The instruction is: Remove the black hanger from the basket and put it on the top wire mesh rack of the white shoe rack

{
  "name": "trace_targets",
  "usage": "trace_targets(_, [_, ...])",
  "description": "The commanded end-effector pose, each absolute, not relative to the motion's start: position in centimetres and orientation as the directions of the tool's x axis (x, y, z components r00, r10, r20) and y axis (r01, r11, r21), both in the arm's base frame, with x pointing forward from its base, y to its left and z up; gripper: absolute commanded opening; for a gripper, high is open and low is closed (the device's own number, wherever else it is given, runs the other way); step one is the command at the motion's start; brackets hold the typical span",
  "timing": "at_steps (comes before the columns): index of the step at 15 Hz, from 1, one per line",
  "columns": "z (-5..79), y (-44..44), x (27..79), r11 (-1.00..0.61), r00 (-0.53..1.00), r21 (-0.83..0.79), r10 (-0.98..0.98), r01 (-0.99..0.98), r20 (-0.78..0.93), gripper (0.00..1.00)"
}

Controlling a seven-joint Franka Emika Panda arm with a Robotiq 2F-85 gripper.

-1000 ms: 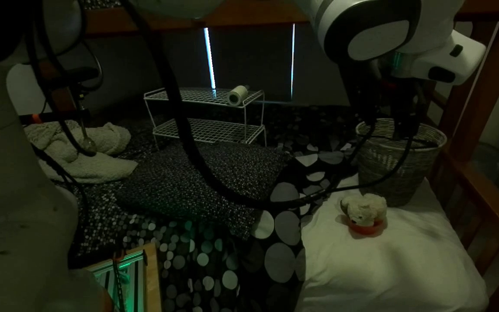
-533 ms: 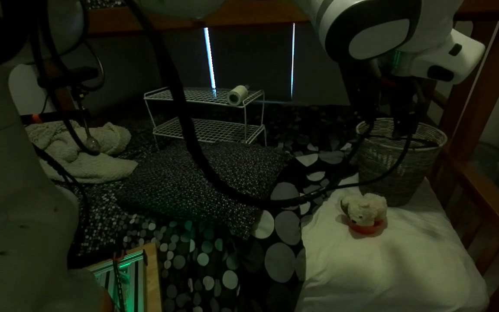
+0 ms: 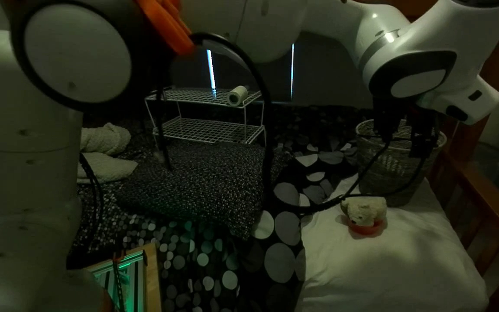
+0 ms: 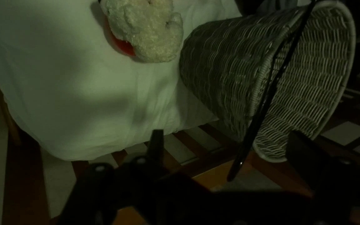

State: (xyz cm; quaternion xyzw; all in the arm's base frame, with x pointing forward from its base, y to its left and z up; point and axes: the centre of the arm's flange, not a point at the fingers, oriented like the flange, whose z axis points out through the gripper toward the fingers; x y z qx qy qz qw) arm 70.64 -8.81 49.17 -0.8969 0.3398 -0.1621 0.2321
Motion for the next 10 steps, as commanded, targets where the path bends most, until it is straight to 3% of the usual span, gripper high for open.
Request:
trace_targets(1, [49.1, -9.7, 77.2, -0.603, 0.687, -0.564, -0.722, -0.564, 0.085, 1.00])
trace_targets(3, [48.9, -9.7, 78.5, -0.597, 0.682, -0.569, -0.726, -0.566, 0.083, 0.96])
trace_targets(5, [48.3, -9.9, 80.1, -0.585, 0.678, -0.582, -0.731, -0.565, 0.077, 0.71])
trace_targets(6, [48.7, -10.1, 80.1, -0.580, 0.677, -0.585, -0.733, -0.566, 0.071, 0.71])
trace_targets(10, [47.1, -10.8, 81.8, -0.564, 0.692, -0.578, -0.722, -0.590, -0.003, 0.39])
